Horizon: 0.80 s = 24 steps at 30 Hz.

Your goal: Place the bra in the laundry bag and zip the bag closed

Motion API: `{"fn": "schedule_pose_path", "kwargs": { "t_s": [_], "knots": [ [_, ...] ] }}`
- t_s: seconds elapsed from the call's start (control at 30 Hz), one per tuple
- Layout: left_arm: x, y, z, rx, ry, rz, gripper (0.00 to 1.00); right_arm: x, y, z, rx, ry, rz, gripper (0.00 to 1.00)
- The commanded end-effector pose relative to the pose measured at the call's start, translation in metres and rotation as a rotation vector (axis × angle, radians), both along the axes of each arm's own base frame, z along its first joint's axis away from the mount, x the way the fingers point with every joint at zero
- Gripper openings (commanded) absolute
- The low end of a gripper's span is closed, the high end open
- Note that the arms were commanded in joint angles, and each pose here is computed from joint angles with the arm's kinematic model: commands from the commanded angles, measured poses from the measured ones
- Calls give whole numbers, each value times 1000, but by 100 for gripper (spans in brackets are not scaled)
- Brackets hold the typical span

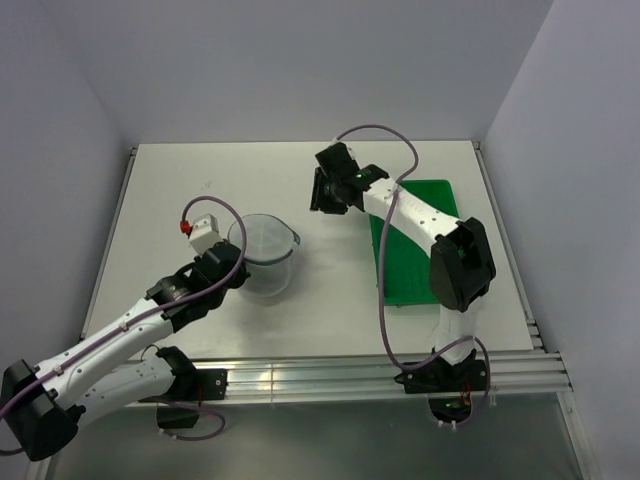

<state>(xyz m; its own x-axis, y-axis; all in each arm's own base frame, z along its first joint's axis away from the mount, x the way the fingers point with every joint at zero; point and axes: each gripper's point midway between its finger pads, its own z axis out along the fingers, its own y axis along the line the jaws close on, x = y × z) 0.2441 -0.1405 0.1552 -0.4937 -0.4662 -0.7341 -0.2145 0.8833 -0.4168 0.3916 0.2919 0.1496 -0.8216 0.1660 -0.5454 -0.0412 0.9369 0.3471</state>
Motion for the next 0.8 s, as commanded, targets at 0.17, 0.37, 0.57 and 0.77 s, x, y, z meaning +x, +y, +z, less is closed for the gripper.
{"fn": "schedule_pose_path", "kwargs": {
  "t_s": [0.17,0.37,0.57,0.77],
  "knots": [
    [1,-31,-1,-55,-7,-91,0,-36,-13,25,84,4,-25,48],
    [-6,-52,0,-114,-21,-109,0,-96,2,38,252,58,-36,48],
    [-13,-64,-1,-172,-40,-127,0,-145,33,39,444,148,-73,49],
    [-20,-81,-2,-215,-40,-178,0,-160,55,24,525,205,-164,50]
  ]
}}
